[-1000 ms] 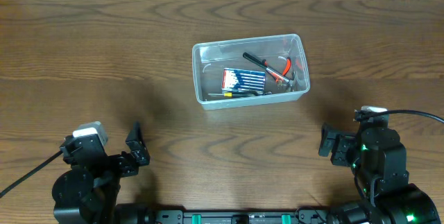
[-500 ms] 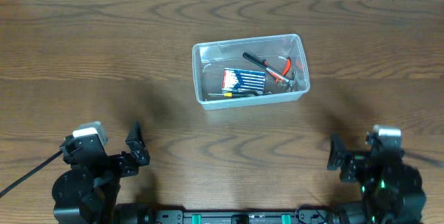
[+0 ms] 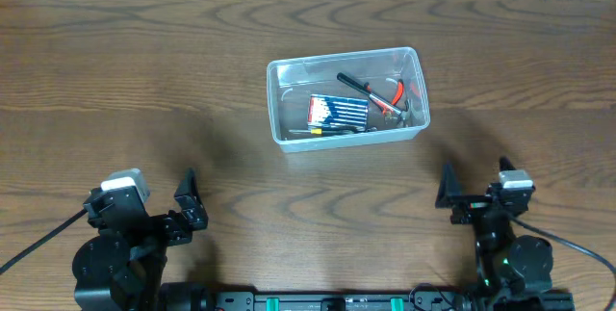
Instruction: Pack container
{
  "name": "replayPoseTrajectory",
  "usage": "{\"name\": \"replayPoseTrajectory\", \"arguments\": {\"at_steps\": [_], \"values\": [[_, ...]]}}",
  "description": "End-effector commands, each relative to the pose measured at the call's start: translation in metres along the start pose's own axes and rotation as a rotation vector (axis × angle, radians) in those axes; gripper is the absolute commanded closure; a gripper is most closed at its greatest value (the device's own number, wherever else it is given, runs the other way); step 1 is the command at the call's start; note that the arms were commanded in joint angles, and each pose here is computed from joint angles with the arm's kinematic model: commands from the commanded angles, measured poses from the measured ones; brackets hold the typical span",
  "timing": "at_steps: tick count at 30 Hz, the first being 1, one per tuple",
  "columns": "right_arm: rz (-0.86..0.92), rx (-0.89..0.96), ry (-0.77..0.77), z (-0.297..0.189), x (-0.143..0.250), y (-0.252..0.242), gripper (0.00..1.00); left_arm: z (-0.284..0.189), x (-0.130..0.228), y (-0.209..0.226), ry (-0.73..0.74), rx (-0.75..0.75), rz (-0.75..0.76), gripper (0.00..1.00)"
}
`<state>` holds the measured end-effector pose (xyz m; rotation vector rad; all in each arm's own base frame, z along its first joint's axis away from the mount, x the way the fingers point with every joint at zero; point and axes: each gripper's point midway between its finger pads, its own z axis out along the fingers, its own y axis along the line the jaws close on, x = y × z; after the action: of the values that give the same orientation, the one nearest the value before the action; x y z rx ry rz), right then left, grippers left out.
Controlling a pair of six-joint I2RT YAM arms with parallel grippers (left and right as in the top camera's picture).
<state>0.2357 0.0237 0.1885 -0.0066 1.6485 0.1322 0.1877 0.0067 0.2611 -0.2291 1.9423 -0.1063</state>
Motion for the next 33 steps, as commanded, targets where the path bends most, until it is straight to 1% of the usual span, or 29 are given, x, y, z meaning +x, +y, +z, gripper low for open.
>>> {"name": "replayPoseTrajectory", "arguments": {"at_steps": [1, 4, 9, 33], "values": [[-0.121, -0.011, -0.026, 0.007, 0.012, 0.001, 0.01, 0.001, 0.003, 0.000, 0.009, 0.004, 0.010, 0.01], [-0.162, -0.010, 0.003, 0.012, 0.032, -0.001, 0.01, 0.001, 0.003, 0.000, 0.009, 0.004, 0.010, 0.02], [-0.225, -0.005, -0.002, 0.012, 0.031, -0.002, 0.01, 0.001, 0.003, 0.000, 0.009, 0.004, 0.010, 0.02], [-0.213, -0.017, -0.003, 0.012, 0.031, 0.000, 0.01, 0.001, 0.003, 0.000, 0.009, 0.004, 0.010, 0.02]]}}
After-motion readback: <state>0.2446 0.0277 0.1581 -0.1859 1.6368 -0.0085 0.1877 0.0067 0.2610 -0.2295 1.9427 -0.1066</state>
